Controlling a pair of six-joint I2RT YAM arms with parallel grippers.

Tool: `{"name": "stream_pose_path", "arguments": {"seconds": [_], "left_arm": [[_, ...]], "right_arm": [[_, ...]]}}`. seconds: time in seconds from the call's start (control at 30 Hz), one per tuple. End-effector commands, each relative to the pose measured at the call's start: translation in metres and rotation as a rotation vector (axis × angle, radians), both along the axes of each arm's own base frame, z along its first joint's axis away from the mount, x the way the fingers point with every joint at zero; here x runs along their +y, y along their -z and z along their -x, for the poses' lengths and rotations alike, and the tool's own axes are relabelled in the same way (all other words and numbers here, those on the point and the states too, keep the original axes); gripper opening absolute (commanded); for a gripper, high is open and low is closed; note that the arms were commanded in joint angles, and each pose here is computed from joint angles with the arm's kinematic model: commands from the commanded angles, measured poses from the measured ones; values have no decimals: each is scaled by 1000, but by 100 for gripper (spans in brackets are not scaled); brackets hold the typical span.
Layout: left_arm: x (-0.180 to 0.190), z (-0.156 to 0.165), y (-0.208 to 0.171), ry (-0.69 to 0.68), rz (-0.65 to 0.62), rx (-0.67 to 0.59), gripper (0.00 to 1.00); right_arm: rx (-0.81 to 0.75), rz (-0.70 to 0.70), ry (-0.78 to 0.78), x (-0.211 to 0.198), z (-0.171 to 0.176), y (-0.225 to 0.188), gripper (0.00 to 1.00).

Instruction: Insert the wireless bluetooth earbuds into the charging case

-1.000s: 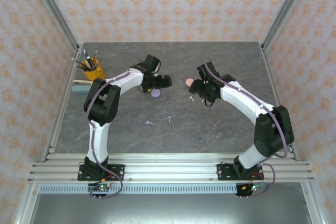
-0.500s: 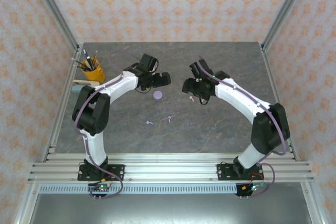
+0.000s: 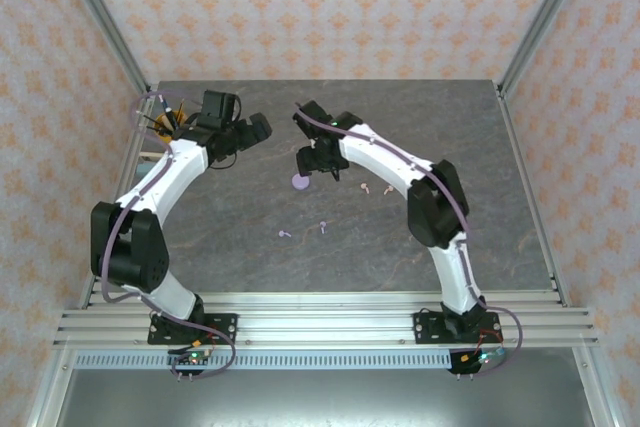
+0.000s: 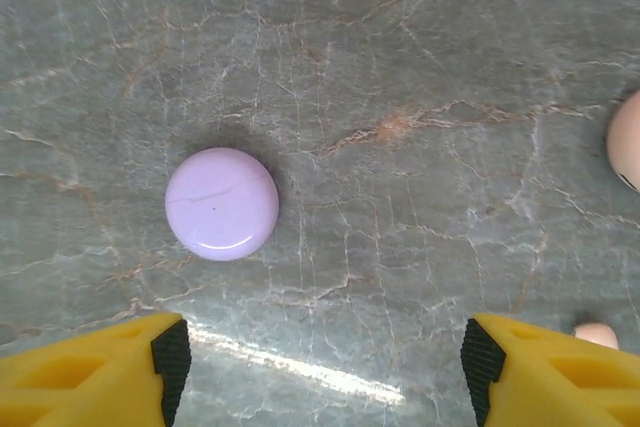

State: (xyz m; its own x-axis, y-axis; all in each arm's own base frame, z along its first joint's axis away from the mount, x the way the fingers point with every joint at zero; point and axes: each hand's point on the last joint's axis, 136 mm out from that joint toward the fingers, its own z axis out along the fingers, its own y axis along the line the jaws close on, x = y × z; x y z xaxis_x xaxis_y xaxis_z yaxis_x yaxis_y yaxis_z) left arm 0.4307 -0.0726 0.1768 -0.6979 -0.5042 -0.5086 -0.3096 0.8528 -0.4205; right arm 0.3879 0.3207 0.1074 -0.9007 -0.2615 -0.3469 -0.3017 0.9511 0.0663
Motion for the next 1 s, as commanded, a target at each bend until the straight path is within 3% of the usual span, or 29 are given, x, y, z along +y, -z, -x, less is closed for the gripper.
{"name": "stream_pose_path", "arguments": {"seconds": [0.0, 0.43, 0.97], "left_arm": [[20, 19, -1, -68, -34, 20, 100], [45, 34, 0, -122, -4, 5, 100], [39, 36, 1, -83, 26, -7, 100]], "right_arm": [[24, 105, -85, 4, 5, 11, 74], [119, 96, -173, 37, 2, 54, 74], [140, 110, -165, 45, -7, 81, 73]]}}
